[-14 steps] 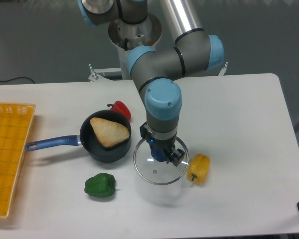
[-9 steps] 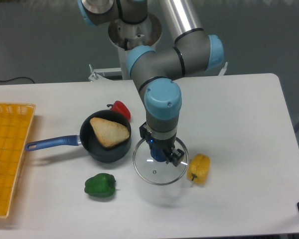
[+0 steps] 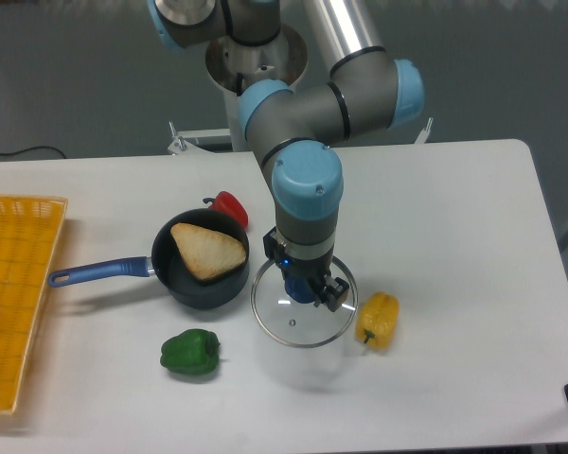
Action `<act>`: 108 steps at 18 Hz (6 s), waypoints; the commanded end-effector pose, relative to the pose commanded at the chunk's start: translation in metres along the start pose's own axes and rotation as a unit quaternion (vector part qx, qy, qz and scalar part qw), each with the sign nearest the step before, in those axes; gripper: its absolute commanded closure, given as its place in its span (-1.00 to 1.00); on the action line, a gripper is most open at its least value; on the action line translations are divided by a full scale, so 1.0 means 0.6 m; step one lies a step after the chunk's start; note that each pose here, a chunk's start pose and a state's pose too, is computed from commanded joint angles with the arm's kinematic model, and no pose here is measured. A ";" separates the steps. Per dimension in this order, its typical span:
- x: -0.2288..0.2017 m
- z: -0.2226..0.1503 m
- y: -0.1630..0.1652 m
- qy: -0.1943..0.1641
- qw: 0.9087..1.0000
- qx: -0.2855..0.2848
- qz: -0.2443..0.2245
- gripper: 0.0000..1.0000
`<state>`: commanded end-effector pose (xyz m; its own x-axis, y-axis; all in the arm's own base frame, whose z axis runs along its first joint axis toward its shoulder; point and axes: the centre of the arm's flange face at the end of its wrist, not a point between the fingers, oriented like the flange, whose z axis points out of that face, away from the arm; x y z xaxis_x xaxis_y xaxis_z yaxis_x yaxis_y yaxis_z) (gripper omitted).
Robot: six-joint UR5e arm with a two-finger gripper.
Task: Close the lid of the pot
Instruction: 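Hold the glass lid by its knob and lift it slightly, then carry the glass lid over the blue pan and lower it, then press the glass lid down onto the pan rim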
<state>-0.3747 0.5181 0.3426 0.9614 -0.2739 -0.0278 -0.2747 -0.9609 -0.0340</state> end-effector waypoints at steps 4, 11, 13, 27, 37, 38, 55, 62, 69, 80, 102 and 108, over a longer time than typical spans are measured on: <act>0.014 -0.013 -0.001 0.007 1.000 -0.002 0.001 -0.22; 0.057 -0.004 -0.015 0.025 1.000 -0.011 0.015 -0.22; 0.074 0.002 -0.022 0.030 0.999 -0.014 0.022 -0.22; 0.178 0.028 -0.076 0.041 0.998 -0.025 0.031 -0.22; 0.240 0.033 -0.096 0.036 0.998 -0.025 0.041 -0.22; 0.243 0.040 -0.095 0.032 0.998 -0.024 0.041 -0.22; 0.270 0.051 -0.084 0.024 0.998 -0.029 0.052 -0.22; 0.297 0.055 -0.101 0.024 0.997 -0.030 0.065 -0.22; 0.305 0.069 -0.105 0.019 0.997 -0.032 0.071 -0.23; 0.308 0.075 -0.102 0.022 0.997 -0.034 0.071 -0.24; 0.300 0.071 -0.106 0.014 0.997 -0.031 0.073 -1.00; 0.285 0.043 -0.109 0.024 0.997 -0.038 0.065 -1.00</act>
<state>-0.1929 0.5349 0.3144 0.9177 -0.3968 0.0210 -0.3974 -0.9166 0.0433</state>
